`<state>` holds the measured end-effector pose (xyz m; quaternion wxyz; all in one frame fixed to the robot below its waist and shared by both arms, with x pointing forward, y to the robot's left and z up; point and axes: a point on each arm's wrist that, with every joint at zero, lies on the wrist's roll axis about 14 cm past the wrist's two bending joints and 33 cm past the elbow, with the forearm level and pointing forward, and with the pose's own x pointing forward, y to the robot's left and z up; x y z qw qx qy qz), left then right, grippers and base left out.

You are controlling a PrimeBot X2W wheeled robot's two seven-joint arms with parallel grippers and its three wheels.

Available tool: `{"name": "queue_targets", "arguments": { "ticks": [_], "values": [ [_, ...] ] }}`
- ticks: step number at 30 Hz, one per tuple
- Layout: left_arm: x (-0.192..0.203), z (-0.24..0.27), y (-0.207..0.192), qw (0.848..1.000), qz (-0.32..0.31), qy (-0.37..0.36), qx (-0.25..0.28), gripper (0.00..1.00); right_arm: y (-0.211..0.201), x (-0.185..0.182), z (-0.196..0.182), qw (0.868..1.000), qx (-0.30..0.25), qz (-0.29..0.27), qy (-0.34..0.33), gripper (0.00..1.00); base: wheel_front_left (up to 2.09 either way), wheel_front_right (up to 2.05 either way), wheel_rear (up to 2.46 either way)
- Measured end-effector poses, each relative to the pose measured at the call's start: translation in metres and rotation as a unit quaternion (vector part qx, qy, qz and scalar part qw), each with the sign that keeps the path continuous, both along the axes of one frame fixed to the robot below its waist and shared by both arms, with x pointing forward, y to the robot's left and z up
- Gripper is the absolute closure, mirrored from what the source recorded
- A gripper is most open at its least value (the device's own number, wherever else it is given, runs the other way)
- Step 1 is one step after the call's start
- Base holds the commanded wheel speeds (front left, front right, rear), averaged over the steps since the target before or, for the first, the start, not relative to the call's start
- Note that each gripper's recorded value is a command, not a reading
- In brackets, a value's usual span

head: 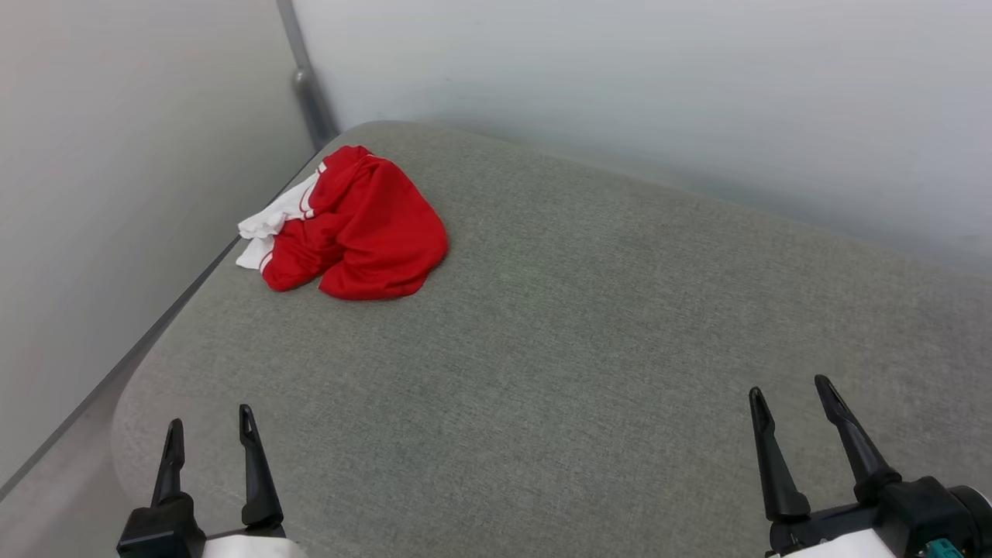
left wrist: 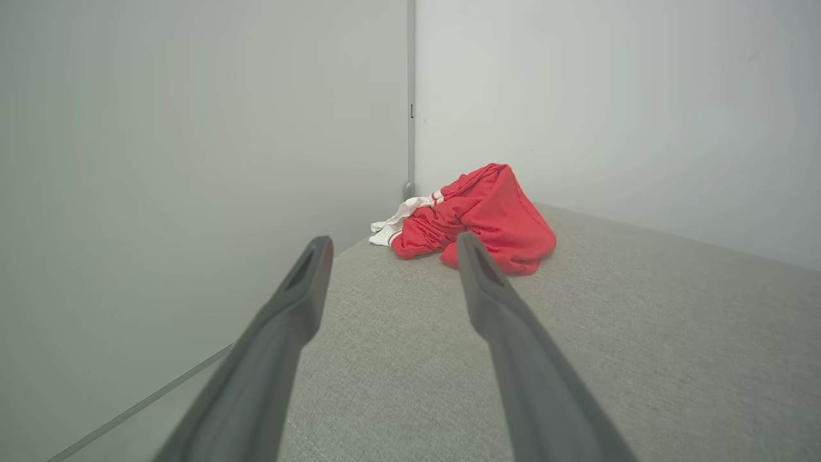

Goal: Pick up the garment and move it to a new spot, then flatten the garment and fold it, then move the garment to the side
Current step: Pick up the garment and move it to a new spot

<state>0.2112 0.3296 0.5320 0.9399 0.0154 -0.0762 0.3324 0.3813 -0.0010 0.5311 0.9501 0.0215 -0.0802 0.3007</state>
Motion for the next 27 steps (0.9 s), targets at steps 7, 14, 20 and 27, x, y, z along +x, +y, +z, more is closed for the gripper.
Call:
{"name": "queue_targets", "arguments": {
  "ticks": [7, 14, 20, 27],
  "values": [
    [-0.012, -0.003, 0.005, 1.000, 0.017, 0.005, -0.002, 0.00, 0.013, -0.001, -0.001, 1.000, 0.000, 0.019, 0.002, 0.00, 0.00, 0.00, 0.00],
    [0.001, 0.000, 0.022, 1.000, 0.020, -0.007, -0.012, 0.00, 0.007, 0.001, -0.004, 1.000, -0.007, 0.010, 0.000, 0.00, 0.00, 0.00, 0.00],
    [0.043, 0.042, 0.059, 0.999, -0.006, -0.045, 0.030, 0.00, -0.003, 0.018, -0.007, 1.000, -0.018, -0.010, -0.010, 0.00, 0.00, 0.00, 0.00],
    [0.111, 0.099, 0.100, 0.992, -0.043, -0.067, 0.097, 0.00, -0.024, 0.050, -0.018, 0.998, -0.031, -0.051, -0.016, 0.00, 0.00, 0.00, 0.00]
  ]
}}
